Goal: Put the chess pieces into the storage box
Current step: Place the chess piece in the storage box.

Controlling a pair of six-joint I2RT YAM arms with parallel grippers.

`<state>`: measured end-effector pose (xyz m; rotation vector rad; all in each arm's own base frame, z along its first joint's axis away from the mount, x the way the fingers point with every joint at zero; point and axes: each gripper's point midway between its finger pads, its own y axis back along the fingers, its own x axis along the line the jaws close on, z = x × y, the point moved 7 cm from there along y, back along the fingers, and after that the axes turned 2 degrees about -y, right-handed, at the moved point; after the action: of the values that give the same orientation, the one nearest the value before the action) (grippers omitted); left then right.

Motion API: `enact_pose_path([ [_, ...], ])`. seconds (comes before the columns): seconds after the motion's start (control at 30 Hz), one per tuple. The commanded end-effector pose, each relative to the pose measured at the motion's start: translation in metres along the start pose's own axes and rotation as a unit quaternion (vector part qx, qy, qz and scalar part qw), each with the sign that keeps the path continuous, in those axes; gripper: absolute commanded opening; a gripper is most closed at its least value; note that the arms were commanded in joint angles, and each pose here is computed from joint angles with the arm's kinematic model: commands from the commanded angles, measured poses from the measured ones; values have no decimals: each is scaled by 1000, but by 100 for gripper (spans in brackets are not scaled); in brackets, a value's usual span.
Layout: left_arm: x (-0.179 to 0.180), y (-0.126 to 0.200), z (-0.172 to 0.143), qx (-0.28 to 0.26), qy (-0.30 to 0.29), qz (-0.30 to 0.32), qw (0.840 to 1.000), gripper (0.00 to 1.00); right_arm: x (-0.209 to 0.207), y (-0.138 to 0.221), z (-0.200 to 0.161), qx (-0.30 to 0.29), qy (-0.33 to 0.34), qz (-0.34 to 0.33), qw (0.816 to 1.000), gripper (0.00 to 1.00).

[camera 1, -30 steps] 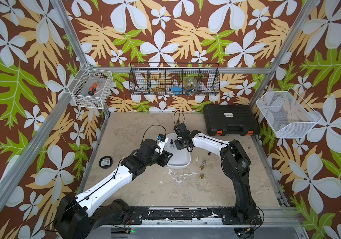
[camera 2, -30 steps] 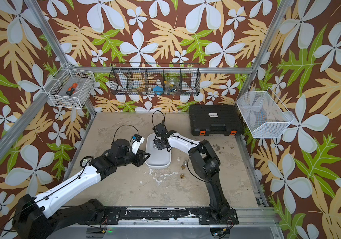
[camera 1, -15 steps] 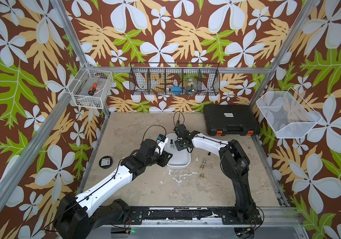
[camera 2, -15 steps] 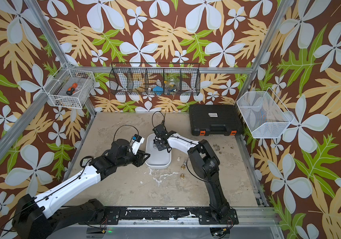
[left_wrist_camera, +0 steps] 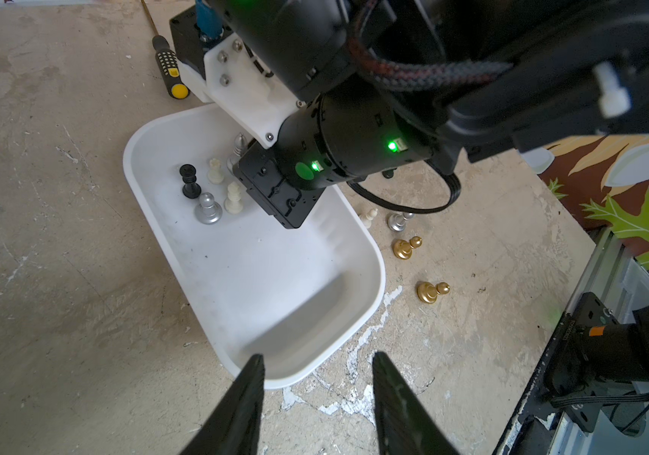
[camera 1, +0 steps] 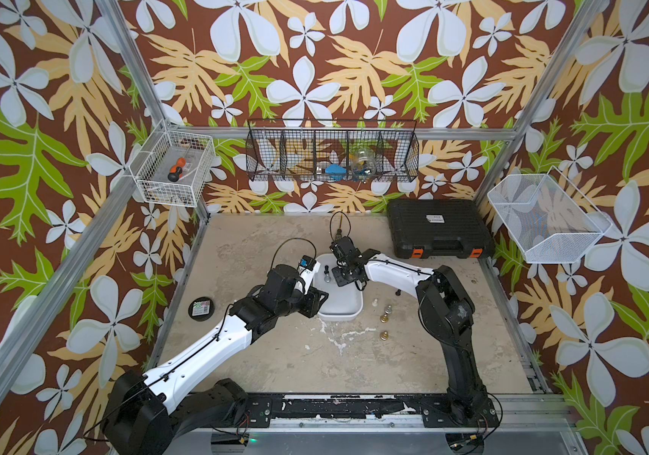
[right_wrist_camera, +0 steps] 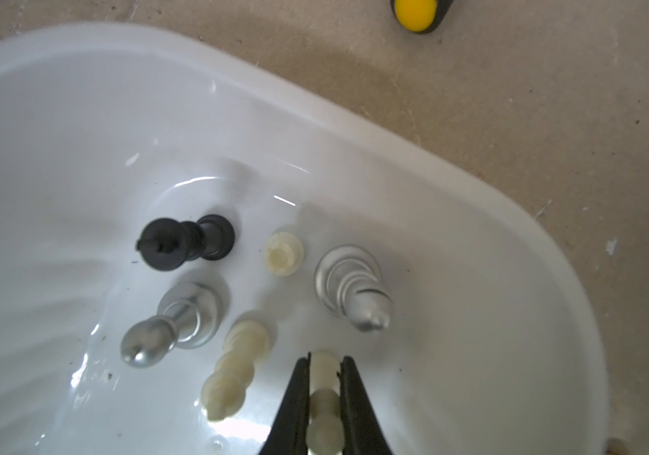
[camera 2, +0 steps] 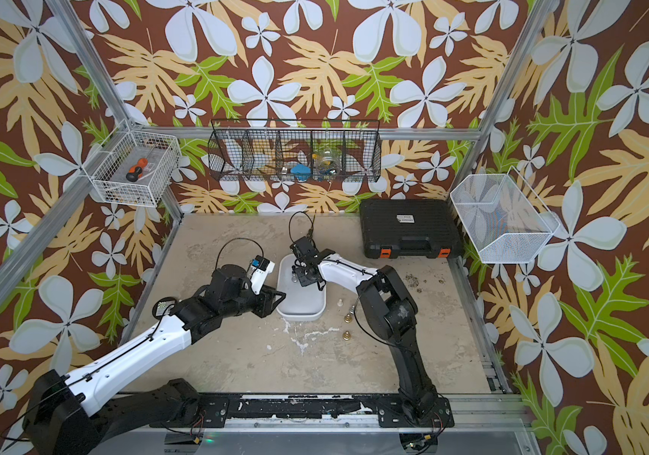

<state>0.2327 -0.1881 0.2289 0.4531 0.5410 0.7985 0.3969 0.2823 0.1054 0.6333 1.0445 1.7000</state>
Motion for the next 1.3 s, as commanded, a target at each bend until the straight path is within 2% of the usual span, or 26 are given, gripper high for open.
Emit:
enact_pose_path([
  [0.0, -1, 1, 1, -5, -3, -5, 1000, 47, 0, 0, 2, -6, -3, -4, 1000, 13],
  [0.77, -1, 0, 1, -3, -4, -6, 1000, 47, -1, 17, 11, -22, -6, 4, 1000, 31],
  [0.9, 0, 1, 3, -6, -1, 2, 1000, 48, -1, 42, 19, -36, -11, 16, 999, 32],
  [1.07, -2, 8, 7, -25, -8, -3, 1000, 49, -13, 97, 20, -81, -30, 35, 996, 33],
  [1.17, -3, 9, 7, -30, -7, -5, 1000, 50, -37, 121, 7, -94, -52, 31, 994, 35],
  [1.27, -4, 9, 11, -35, -9, -5, 999, 53, -77, 125, -13, -81, -94, 23, 992, 35],
])
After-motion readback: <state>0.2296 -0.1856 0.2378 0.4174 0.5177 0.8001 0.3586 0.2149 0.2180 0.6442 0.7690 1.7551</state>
